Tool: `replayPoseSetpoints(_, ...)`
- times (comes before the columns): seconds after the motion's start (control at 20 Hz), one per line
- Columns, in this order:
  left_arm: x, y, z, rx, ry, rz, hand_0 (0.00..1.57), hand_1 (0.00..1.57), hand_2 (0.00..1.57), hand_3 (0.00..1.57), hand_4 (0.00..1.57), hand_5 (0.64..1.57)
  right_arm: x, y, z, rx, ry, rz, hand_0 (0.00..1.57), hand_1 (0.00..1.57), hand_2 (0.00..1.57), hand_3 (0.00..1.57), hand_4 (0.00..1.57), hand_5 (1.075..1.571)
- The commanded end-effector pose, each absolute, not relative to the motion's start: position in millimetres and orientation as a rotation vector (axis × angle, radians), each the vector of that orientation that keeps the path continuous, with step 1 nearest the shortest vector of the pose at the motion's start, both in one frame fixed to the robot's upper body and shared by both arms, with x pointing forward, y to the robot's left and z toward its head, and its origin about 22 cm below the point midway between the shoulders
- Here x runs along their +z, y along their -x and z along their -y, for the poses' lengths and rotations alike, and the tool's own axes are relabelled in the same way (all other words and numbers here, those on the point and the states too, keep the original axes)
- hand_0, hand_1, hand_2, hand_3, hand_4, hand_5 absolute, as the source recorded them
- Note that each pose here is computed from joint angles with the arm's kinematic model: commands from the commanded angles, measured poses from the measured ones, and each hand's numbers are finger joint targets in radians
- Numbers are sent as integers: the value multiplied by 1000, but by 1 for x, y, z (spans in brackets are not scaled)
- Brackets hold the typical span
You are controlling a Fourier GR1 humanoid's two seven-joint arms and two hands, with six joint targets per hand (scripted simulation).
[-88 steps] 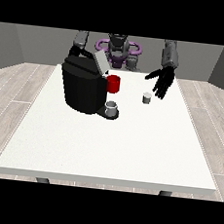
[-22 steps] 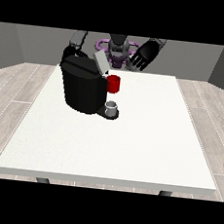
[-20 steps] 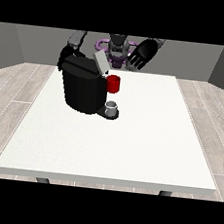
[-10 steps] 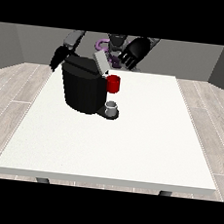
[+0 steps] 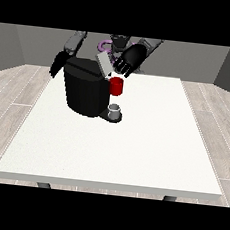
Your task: Insert the coffee pod into the coffee machine and close the lid
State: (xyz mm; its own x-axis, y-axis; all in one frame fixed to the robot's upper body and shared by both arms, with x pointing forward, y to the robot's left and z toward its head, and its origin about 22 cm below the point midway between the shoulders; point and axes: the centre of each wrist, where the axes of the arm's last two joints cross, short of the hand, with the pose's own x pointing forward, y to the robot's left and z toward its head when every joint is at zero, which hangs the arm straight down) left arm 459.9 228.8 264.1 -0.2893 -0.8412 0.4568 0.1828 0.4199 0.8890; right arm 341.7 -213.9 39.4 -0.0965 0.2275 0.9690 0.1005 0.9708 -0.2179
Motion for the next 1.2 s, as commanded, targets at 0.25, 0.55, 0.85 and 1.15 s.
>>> replayPoseSetpoints(0.25, 245, -462, -239, -1137, -579, 1526, 1239, 1239, 1286, 1222, 429, 1571, 46, -342, 228, 111, 272, 1673, 0, 0, 0, 0, 33, 1571)
replayPoseSetpoints(0.55, 258, -464, -234, -1128, -603, 1535, 1193, 1193, 1234, 1191, 434, 1571, 55, -345, 197, 111, 241, 1699, 0, 0, 0, 0, 165, 1571)
replayPoseSetpoints(0.85, 273, -463, -224, -1134, -635, 1558, 1204, 1204, 1255, 1198, 411, 1571, 52, -350, 224, 109, 231, 1707, 0, 0, 0, 0, 0, 1571)
replayPoseSetpoints(1.15, 291, -462, -231, -1105, -651, 1629, 1207, 1207, 1244, 1206, 356, 1571, 67, -358, 215, 98, 269, 1737, 0, 0, 0, 0, 0, 1571)
